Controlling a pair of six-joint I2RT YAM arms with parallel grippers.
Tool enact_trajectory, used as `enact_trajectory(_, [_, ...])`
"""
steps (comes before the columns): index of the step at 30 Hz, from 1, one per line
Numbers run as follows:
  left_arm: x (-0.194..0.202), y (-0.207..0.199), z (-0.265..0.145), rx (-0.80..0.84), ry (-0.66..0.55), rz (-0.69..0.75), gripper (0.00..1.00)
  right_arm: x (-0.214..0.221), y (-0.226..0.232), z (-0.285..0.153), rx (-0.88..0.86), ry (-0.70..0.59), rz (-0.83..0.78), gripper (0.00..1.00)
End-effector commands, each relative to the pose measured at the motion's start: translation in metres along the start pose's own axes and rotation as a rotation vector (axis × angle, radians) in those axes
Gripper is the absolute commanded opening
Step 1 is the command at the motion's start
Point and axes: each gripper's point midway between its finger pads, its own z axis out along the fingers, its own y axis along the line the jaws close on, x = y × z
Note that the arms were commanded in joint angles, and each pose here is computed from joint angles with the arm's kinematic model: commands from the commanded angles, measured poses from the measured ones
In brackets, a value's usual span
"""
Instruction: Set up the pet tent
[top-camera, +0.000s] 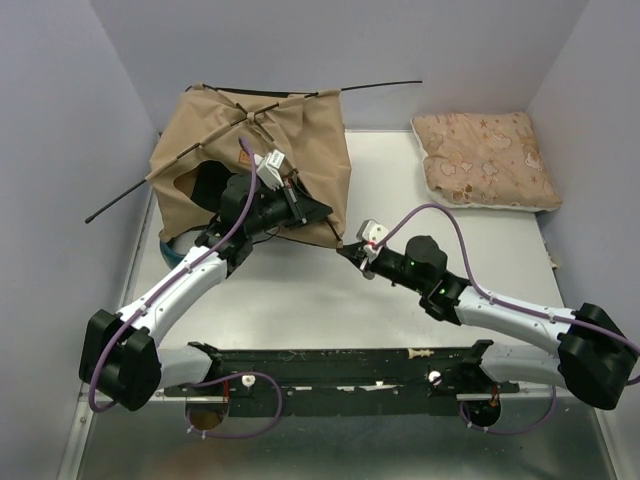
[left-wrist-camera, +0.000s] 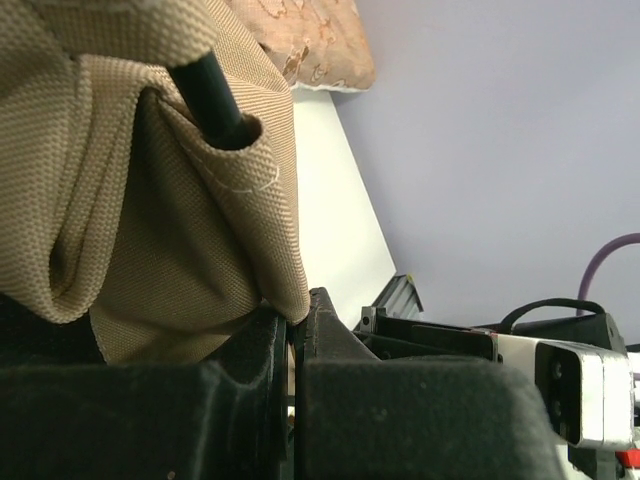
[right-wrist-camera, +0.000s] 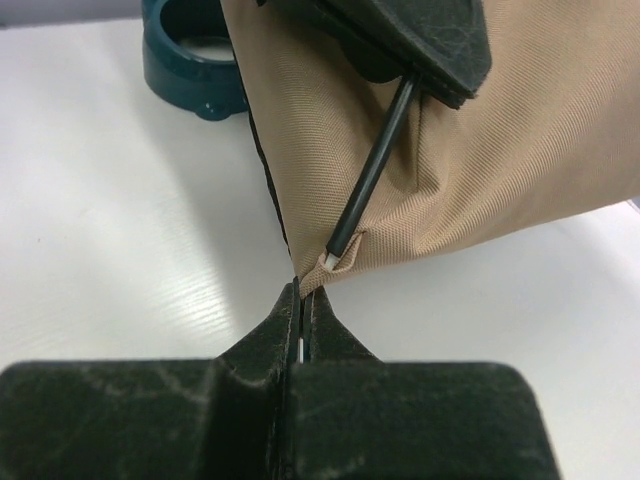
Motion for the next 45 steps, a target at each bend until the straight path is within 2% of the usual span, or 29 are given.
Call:
enact_trajectory(1, [-0.015,0.004,0.000,-0.076,-0.059,0.119,0.00,-0.006,0.007,0.005,-0.071,0.002,-0.084,0.01])
enact_trajectory(6, [-0.010,0.005,0.001,-0.110,-0.048,0.168,0.00,0.002,0.012,0.009,-0.115,0.047,-0.128,0.01])
enact_trajectory(19, [0.011,0.008,-0.007,-0.167,0.042,0.361,0.00,0.015,0.006,0.000,-0.079,0.120,-0.109,0.01])
enact_trajectory(26, [0.015,0.007,-0.008,-0.163,0.039,0.362,0.00,0.020,0.015,-0.006,-0.108,0.143,-0.059,0.01])
enact_trajectory(33, [0.037,0.004,0.002,-0.145,0.076,0.353,0.00,0.009,0.019,0.000,-0.138,0.115,-0.036,0.01])
enact_trajectory(35, [0.041,0.007,0.002,-0.154,0.085,0.362,0.00,0.010,0.017,0.000,-0.127,0.127,-0.032,0.04])
enact_trajectory(38, [0.046,0.014,0.003,-0.175,0.102,0.349,0.00,0.014,0.015,-0.002,-0.108,0.144,-0.016,0.16])
enact_trajectory(45, [0.043,0.011,0.008,-0.169,0.092,0.321,0.00,0.018,0.025,-0.004,-0.129,0.150,0.087,0.22])
